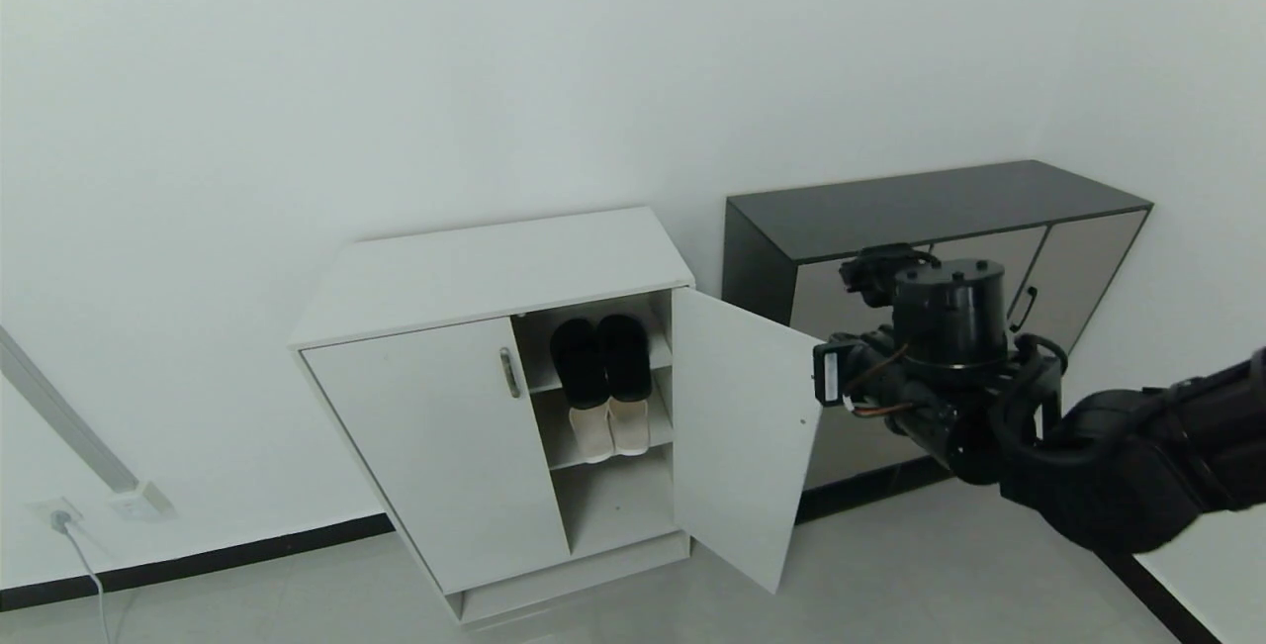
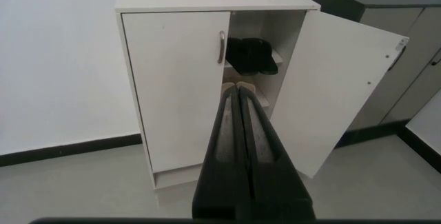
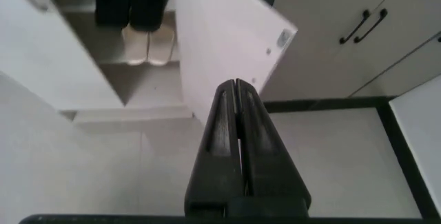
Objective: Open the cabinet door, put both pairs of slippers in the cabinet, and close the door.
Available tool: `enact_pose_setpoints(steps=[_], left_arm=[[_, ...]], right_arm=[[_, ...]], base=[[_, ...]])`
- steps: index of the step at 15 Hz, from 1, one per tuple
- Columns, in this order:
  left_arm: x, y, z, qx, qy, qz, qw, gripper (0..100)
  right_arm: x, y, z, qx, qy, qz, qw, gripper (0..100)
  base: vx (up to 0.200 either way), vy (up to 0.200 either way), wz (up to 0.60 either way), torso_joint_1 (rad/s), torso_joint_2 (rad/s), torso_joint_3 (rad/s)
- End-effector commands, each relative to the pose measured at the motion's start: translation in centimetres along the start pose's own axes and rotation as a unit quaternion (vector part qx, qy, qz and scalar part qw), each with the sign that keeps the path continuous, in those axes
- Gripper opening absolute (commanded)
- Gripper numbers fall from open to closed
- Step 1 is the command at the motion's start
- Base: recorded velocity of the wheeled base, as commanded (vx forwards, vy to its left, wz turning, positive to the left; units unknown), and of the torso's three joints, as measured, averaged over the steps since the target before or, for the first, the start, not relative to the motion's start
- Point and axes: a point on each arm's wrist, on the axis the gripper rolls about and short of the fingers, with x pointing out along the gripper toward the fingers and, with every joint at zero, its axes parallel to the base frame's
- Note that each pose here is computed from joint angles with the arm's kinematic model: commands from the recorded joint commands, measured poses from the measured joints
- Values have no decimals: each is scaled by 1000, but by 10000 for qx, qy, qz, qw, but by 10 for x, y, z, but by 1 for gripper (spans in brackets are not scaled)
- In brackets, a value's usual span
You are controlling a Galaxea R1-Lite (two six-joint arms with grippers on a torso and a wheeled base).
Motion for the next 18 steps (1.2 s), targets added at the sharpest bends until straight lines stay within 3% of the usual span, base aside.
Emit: enact_pose_setpoints(steps=[1, 5, 10, 18], left_arm=[[0, 0, 0, -7, 8, 7, 10000, 0], [0, 0, 0, -7, 8, 7, 10000, 0], [0, 0, 0, -7, 8, 7, 10000, 0], [0, 0, 0, -7, 9, 0, 10000, 0]], right_arm=[[51, -18, 0, 106, 61, -337, 9994, 0], [97, -38, -2, 244, 98, -324, 9991, 0], [153, -58, -26, 364, 198, -380, 9984, 0], [182, -60, -40, 425, 299, -385, 9979, 0]], base=[[0, 0, 0, 0, 0, 0], [0, 0, 0, 0, 0, 0], [0, 0, 0, 0, 0, 0], [0, 0, 0, 0, 0, 0]])
